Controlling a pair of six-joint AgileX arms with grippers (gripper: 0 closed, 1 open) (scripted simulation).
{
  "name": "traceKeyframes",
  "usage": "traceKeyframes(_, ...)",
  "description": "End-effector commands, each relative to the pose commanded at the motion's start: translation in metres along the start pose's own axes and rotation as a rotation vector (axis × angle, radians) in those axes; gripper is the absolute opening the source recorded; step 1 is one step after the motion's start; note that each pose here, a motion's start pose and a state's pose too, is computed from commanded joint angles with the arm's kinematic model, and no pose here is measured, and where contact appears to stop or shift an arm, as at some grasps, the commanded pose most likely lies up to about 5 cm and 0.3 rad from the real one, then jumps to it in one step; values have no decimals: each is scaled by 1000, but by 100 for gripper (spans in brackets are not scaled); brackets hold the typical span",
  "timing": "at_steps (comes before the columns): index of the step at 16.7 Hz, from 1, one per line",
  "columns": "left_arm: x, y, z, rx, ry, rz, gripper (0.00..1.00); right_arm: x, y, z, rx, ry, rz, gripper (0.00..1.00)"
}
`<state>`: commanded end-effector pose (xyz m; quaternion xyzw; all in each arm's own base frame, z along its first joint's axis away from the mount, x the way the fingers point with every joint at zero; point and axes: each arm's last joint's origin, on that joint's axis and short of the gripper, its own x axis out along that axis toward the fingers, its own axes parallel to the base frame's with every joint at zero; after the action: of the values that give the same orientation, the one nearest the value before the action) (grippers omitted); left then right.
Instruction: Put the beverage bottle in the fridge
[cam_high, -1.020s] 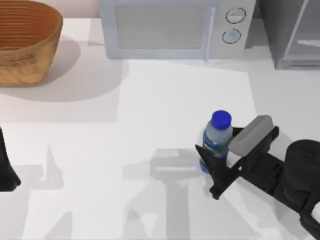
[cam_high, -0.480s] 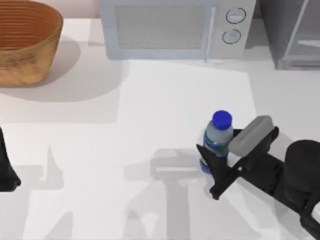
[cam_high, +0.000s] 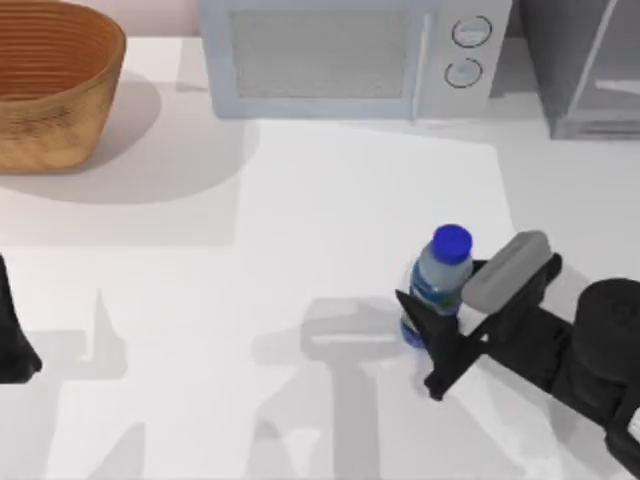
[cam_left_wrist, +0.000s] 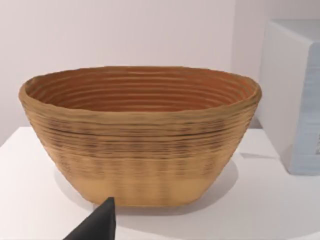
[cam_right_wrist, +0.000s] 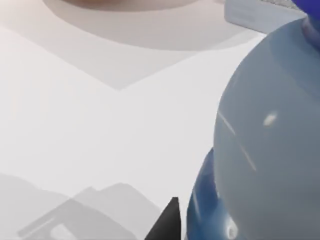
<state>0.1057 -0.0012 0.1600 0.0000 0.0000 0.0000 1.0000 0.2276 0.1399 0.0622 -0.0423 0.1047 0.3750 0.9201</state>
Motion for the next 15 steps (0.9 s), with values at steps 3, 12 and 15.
traceKeyframes(3, 0, 0, 0, 0, 0, 0, 100, -14, -16, 4, -2, 33, 12, 1)
traceKeyframes(12, 0, 0, 0, 0, 0, 0, 100, -76, -68, 34, -5, -16, -2, 1)
traceKeyframes(15, 0, 0, 0, 0, 0, 0, 100, -76, -68, 34, -4, -14, -1, 1)
